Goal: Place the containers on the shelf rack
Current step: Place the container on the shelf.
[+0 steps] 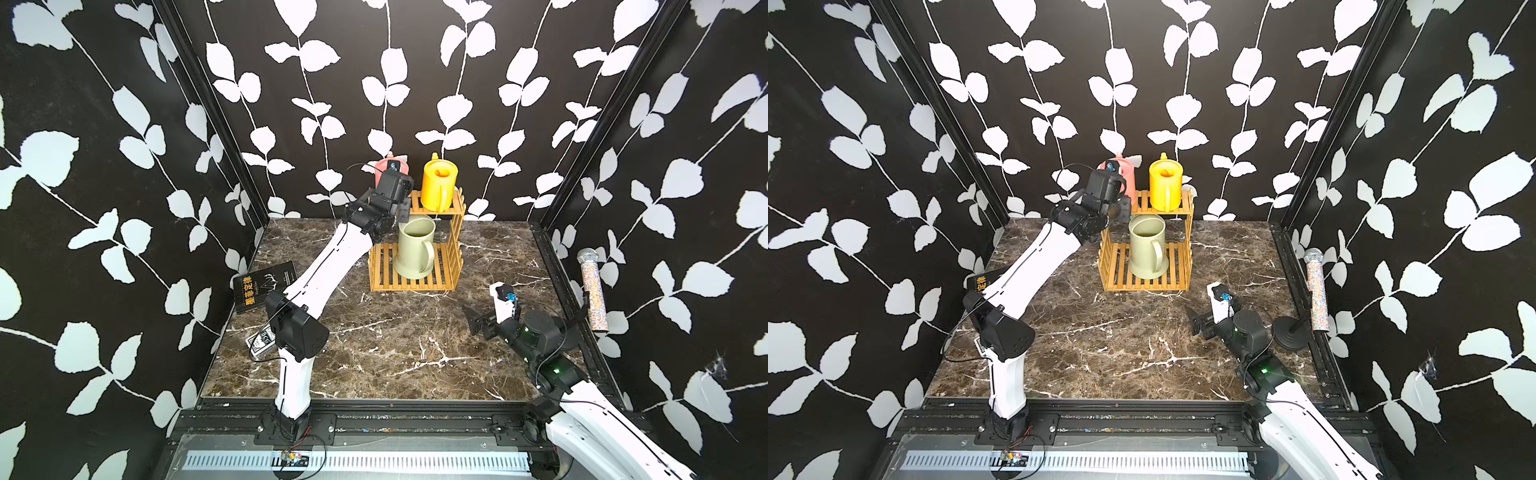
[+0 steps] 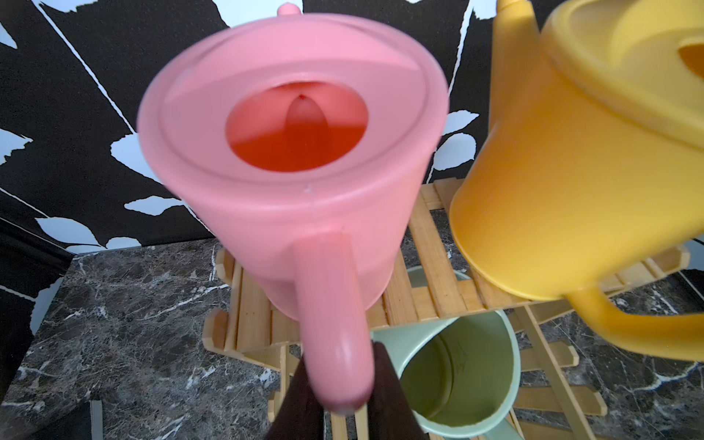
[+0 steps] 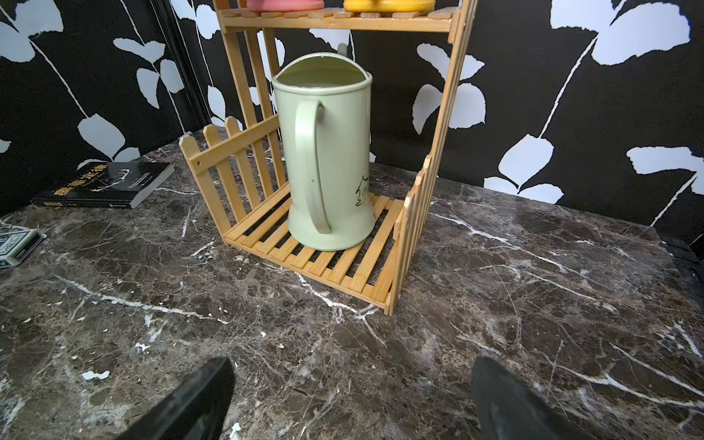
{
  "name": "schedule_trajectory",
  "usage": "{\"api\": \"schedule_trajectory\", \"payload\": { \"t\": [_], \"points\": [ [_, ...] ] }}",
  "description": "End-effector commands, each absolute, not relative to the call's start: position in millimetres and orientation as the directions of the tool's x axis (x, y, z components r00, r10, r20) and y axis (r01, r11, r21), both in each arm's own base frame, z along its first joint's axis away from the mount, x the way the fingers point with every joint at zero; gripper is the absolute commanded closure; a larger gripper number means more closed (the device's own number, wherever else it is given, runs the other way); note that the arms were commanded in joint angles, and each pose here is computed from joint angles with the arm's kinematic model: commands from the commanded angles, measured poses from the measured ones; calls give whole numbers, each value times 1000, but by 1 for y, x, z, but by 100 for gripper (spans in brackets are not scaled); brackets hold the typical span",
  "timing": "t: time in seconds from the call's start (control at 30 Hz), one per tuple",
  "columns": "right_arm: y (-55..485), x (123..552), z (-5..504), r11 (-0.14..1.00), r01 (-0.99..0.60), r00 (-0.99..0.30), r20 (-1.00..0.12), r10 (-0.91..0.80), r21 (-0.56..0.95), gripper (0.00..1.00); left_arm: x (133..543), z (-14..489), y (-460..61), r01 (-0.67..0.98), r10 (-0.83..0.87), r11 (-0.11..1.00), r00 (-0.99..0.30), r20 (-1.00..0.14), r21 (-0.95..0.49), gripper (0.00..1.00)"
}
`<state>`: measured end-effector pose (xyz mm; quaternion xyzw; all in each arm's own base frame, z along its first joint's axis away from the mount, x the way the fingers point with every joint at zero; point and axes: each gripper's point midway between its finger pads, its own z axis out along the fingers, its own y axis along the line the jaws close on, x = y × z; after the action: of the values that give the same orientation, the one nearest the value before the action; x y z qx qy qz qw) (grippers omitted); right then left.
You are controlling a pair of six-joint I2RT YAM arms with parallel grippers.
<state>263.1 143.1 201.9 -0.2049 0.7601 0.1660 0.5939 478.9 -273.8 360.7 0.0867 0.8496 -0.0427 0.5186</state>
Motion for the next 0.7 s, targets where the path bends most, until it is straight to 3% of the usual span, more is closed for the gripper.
{"api": "schedule_trajectory", "payload": {
  "t": [0.0, 0.17, 0.33, 0.67],
  "points": [
    [142, 263, 203, 865, -501, -202, -974, -101, 14, 1, 478, 369, -266, 179, 105, 983, -428, -898, 30, 91],
    [143, 262, 202, 865, -502, -202, -974, -101, 14, 1, 477, 372, -258, 167, 105, 985, -425, -899, 36, 90],
    [142, 262, 202, 865, -502, -201, -974, -101, 14, 1, 477, 372, -254, 163, 105, 986, -427, -898, 38, 82],
    [141, 261, 203, 866, -500, -198, -974, -108, 5, 1, 474, 372, -254, 168, 100, 985, -431, -897, 29, 80]
  ]
}}
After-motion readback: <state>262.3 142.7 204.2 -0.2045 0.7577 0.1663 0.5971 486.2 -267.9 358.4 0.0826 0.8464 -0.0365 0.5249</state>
